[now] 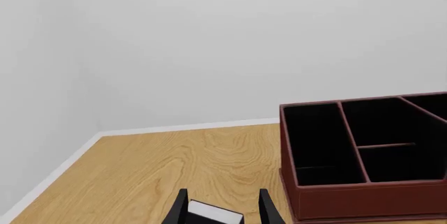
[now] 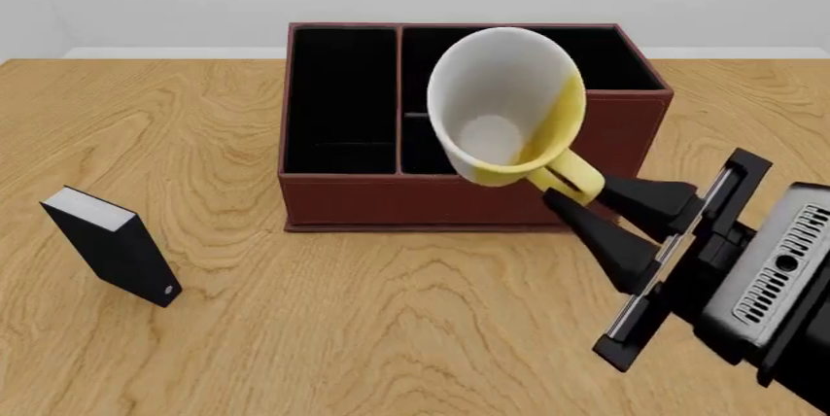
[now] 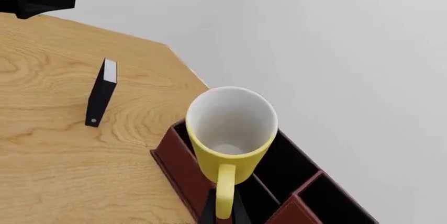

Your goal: Pick up the yellow and white mug and place it to the right of the caddy.

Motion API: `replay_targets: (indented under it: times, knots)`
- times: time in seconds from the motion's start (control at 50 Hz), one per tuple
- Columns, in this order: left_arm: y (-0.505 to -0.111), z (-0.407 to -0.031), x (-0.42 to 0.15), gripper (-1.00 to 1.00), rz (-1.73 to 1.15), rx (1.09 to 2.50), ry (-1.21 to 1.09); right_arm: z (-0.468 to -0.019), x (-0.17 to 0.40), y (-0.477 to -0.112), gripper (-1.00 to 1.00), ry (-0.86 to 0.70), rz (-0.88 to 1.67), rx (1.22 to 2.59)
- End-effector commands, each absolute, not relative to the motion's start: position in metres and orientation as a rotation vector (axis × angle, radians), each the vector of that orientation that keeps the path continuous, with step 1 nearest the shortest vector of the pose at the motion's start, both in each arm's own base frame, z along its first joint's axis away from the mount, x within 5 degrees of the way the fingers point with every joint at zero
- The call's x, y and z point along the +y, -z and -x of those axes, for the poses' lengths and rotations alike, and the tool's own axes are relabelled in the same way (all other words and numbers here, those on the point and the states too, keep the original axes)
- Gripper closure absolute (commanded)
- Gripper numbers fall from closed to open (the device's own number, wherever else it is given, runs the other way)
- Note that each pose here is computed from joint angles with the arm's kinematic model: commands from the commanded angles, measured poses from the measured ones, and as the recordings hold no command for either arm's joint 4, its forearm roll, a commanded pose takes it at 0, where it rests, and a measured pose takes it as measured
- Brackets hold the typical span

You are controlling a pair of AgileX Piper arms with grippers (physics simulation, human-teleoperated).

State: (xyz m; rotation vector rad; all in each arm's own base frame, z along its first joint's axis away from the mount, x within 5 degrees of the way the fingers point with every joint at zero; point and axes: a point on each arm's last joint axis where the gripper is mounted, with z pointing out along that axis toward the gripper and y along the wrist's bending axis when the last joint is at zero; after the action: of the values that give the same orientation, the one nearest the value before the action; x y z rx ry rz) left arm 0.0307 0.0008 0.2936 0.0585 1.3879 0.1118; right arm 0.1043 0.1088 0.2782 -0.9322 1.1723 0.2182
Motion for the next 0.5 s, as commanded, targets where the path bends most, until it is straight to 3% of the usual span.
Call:
replay_targets:
  times: [0.02,0.5]
  knots:
    - [-0.296,-0.029,0.000,-1.00,-0.065,1.384,-0.106,-0.101,0.095,-0.291,1.00,-0.182,0.873,1.171]
    - [-0.290,-0.032,0.001,-1.00,-0.066,1.391,-0.105,-0.098,0.066,-0.313,1.00,-0.057,0.747,1.193]
